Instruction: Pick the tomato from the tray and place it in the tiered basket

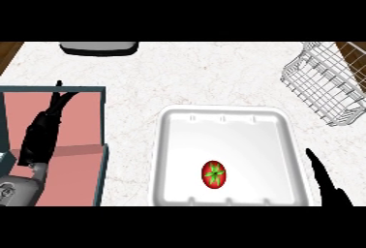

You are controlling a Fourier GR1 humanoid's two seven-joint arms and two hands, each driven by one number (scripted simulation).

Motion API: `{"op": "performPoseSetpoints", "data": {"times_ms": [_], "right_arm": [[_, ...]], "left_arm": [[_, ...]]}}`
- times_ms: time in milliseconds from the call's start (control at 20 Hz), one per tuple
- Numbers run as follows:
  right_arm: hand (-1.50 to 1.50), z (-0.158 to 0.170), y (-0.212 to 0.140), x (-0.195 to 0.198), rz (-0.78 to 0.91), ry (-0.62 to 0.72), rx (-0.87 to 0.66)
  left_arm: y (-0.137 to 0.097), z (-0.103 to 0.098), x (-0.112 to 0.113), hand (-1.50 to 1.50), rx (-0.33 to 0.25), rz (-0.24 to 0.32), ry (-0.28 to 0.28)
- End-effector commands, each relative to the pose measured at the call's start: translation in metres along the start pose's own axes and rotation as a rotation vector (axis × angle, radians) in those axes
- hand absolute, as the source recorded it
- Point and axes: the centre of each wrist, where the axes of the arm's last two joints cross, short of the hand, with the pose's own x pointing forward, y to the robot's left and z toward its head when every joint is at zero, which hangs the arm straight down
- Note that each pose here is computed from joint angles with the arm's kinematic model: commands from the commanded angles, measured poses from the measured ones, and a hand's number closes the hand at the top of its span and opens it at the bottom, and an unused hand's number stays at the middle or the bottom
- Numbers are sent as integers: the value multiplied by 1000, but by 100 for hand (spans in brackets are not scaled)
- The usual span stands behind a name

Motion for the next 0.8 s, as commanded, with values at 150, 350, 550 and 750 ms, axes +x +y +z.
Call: {"op": "performPoseSetpoints", "data": {"times_ms": [150,350,550,750], "right_arm": [[-150,-7,17,37,50,230,87],[-150,-21,39,38,111,282,102],[-150,-26,57,46,150,299,145],[-150,-21,77,43,163,330,138]], "left_arm": [[-4,-2,-3,0,-10,0,2],[-10,-2,-8,0,9,13,0],[-7,-15,6,0,-5,5,14],[-15,5,-4,0,-15,11,19]]}}
